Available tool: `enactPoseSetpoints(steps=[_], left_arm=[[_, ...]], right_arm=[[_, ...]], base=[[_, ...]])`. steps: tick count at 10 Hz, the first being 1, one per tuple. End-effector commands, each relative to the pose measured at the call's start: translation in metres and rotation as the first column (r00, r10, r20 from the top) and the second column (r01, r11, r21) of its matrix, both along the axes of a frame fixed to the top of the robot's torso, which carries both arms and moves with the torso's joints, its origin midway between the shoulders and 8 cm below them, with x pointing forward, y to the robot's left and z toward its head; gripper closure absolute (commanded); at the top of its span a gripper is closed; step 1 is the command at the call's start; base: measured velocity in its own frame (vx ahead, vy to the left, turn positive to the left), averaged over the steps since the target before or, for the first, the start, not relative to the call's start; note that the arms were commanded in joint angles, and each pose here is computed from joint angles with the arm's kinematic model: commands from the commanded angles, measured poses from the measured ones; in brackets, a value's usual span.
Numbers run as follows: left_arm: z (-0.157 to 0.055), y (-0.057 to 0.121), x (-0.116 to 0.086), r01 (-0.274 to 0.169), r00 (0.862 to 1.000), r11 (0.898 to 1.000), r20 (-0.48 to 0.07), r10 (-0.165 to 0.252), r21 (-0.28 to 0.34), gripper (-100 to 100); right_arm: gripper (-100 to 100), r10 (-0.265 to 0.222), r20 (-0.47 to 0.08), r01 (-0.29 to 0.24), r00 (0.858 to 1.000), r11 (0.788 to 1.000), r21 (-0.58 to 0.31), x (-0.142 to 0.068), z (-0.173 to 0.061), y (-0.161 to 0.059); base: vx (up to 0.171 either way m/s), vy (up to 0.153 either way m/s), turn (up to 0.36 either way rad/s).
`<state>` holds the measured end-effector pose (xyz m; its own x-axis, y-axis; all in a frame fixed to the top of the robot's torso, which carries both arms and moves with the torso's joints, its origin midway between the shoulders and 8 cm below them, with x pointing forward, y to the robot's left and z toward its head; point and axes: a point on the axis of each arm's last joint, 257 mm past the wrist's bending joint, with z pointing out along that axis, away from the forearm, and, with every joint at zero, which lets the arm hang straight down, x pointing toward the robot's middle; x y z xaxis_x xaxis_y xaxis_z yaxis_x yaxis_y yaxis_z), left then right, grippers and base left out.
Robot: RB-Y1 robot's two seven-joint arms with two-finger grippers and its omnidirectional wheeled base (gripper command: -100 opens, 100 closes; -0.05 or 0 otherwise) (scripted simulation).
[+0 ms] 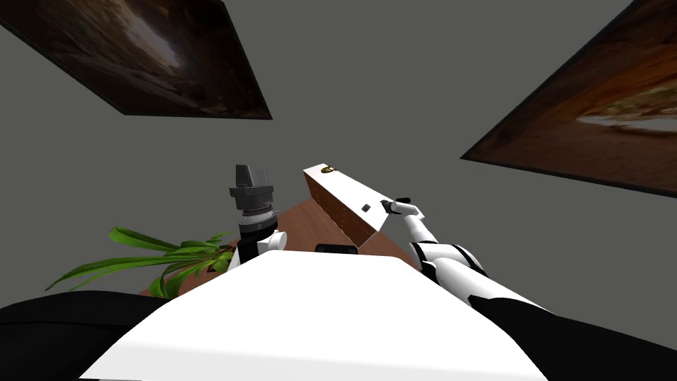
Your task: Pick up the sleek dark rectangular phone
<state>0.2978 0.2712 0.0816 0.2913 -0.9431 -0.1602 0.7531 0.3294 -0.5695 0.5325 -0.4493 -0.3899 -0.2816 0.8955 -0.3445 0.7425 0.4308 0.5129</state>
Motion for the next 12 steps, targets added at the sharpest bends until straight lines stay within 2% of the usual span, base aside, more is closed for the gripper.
enactPoseSetpoints(steps=[1,2,3,4,5,6,7,8,9,11,12], left_arm=[[0.000,0.000,0.000,0.000,1.000,1.000,0.000,0.000,0.000,0],[0.000,0.000,0.000,0.000,1.000,1.000,0.000,0.000,0.000,0],[0.000,0.000,0.000,0.000,1.000,1.000,0.000,0.000,0.000,0],[0.000,0.000,0.000,0.000,1.000,1.000,0.000,0.000,0.000,0],[0.000,0.000,0.000,0.000,1.000,1.000,0.000,0.000,0.000,0],[0.000,0.000,0.000,0.000,1.000,1.000,0.000,0.000,0.000,0],[0.000,0.000,0.000,0.000,1.000,1.000,0.000,0.000,0.000,0],[0.000,0.000,0.000,0.000,1.000,1.000,0.000,0.000,0.000,0],[0.000,0.000,0.000,0.000,1.000,1.000,0.000,0.000,0.000,0],[0.000,0.000,0.000,0.000,1.000,1.000,0.000,0.000,0.000,0],[0.000,0.000,0.000,0.000,1.000,1.000,0.000,0.000,0.000,0]], right_arm=[[-100,0.008,-0.047,-0.008,0.999,1.000,0.004,-0.009,-0.009,0.001],[-100,0.023,-0.101,-0.022,0.995,1.000,0.008,-0.017,-0.018,0.001],[-100,0.023,-0.111,-0.022,0.994,1.000,0.010,-0.019,-0.019,0.002],[-100,0.039,-0.166,-0.037,0.985,0.999,0.018,-0.028,-0.028,0.003],[-100,0.040,-0.172,-0.037,0.984,0.999,0.020,-0.029,-0.028,0.004],[-100,0.064,-0.219,-0.059,0.974,0.998,0.029,-0.036,-0.033,0.008],[-100,0.058,-0.230,-0.052,0.972,0.998,0.031,-0.040,-0.037,0.006],[-100,0.085,-0.268,-0.077,0.960,0.996,0.041,-0.044,-0.038,0.012],[-100,0.077,-0.283,-0.067,0.956,0.997,0.044,-0.050,-0.043,0.009],[-100,0.118,-0.363,-0.100,0.924,0.993,0.069,-0.066,-0.051,0.017],[-100,0.115,-0.375,-0.094,0.920,0.993,0.073,-0.070,-0.054,0.016]], base=[[0.022,-0.028,0.121],[0.030,-0.023,0.198],[0.026,-0.022,0.148],[0.025,-0.026,0.290],[0.019,-0.031,0.118],[0.021,-0.031,0.206],[0.018,-0.030,0.127],[0.017,-0.034,0.186],[0.015,-0.032,0.137],[0.017,-0.040,0.274],[0.020,-0.043,0.118]])
